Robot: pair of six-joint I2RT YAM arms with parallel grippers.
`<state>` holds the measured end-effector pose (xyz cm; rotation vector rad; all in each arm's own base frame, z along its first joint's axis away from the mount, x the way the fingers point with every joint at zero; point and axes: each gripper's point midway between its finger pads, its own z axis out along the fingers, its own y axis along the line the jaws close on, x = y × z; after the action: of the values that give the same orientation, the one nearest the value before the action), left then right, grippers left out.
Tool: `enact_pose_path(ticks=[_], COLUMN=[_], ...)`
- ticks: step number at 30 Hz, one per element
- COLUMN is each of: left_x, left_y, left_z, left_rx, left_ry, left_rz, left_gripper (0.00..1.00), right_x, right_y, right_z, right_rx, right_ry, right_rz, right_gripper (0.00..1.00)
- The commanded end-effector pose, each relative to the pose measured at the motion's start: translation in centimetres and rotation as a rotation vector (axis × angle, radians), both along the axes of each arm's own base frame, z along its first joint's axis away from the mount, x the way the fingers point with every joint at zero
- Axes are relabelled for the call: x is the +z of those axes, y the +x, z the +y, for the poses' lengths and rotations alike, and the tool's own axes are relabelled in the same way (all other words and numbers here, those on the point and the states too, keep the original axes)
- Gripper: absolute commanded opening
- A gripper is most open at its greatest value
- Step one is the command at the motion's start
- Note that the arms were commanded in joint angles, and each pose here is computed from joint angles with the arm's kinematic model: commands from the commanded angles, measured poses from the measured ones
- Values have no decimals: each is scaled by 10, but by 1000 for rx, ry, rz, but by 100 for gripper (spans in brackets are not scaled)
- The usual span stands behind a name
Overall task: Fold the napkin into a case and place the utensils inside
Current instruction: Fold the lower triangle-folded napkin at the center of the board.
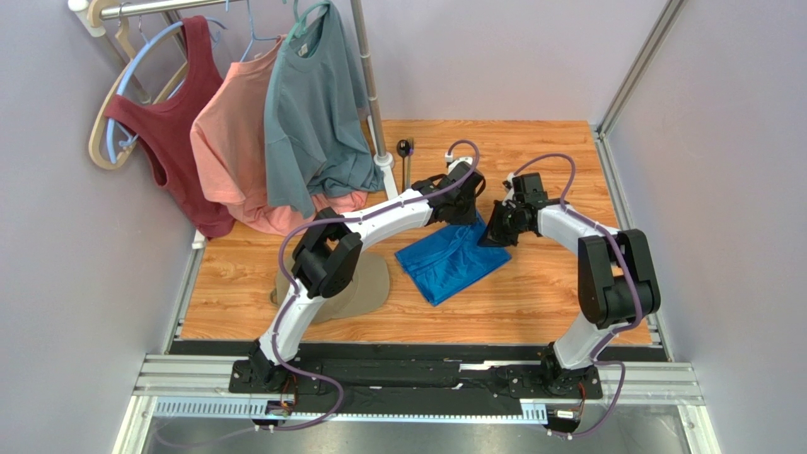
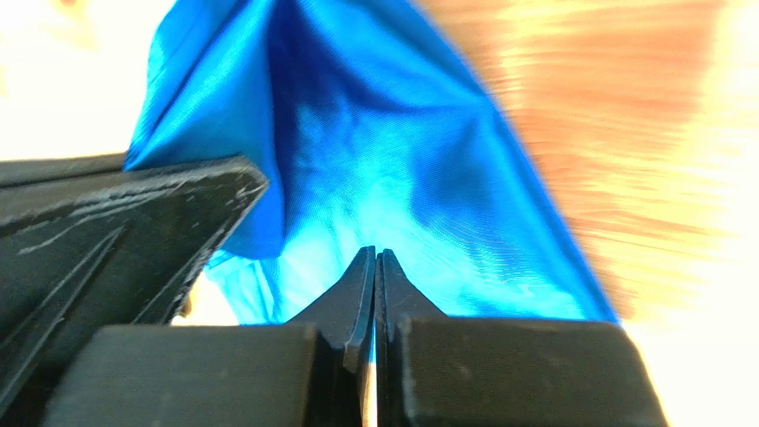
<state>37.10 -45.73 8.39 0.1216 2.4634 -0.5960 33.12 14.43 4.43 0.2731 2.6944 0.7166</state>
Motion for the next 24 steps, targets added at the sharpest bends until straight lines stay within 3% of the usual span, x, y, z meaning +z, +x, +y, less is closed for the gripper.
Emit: enact_pose_path(ticks=[1, 2, 5, 6, 10, 11, 12, 13, 14, 17, 19, 23, 24], left_x=[24, 21, 22, 23, 28, 34, 40, 60, 68, 96, 113, 83, 86], left_y=[-1, -2, -4, -5, -18, -22, -26, -30, -34, -43, -49, -62, -57], left_z=[-11, -11, -13, -14, -24, -26, -25, -25, -23, 1, 18, 51, 48], left_rx=[-69, -82, -120, -132, -262, -291, -312, -347, -368, -385, -413, -440, -444], left_ry=[-50, -44, -37, -34, -60, -67, -65, -85, -89, -49, -61, -88, -128], left_rz=[-53, -54, -65, -66, -47, -50, -55, -86, -96, -141, -152, -53, -86], left_gripper=[0, 0, 12, 24, 45, 60, 82, 94, 99, 99, 92, 71, 68], right_x=[0, -6, -12, -15, -18, -16, -14, -11, -9, -3, 0, 17, 20], right_y=[10, 10, 15, 16, 19, 21, 23, 24, 25, 21, 17, 20, 22], right_z=[-16, -17, -18, -20, -21, -21, -22, -22, -21, -17, -20, -14, -12], right_rx=[-30, -36, -45, -49, -60, -62, -67, -69, -71, -65, -78, -79, -81], right_ry=[-47, -47, -51, -57, -49, -45, -42, -38, -32, -1, -9, 39, 54], right_rz=[-18, 1, -1, 2, 8, 1, -6, -13, -13, -10, -12, -48, -56], right_gripper=[0, 0, 0, 0, 0, 0, 0, 0, 0, 0, 0, 1, 3])
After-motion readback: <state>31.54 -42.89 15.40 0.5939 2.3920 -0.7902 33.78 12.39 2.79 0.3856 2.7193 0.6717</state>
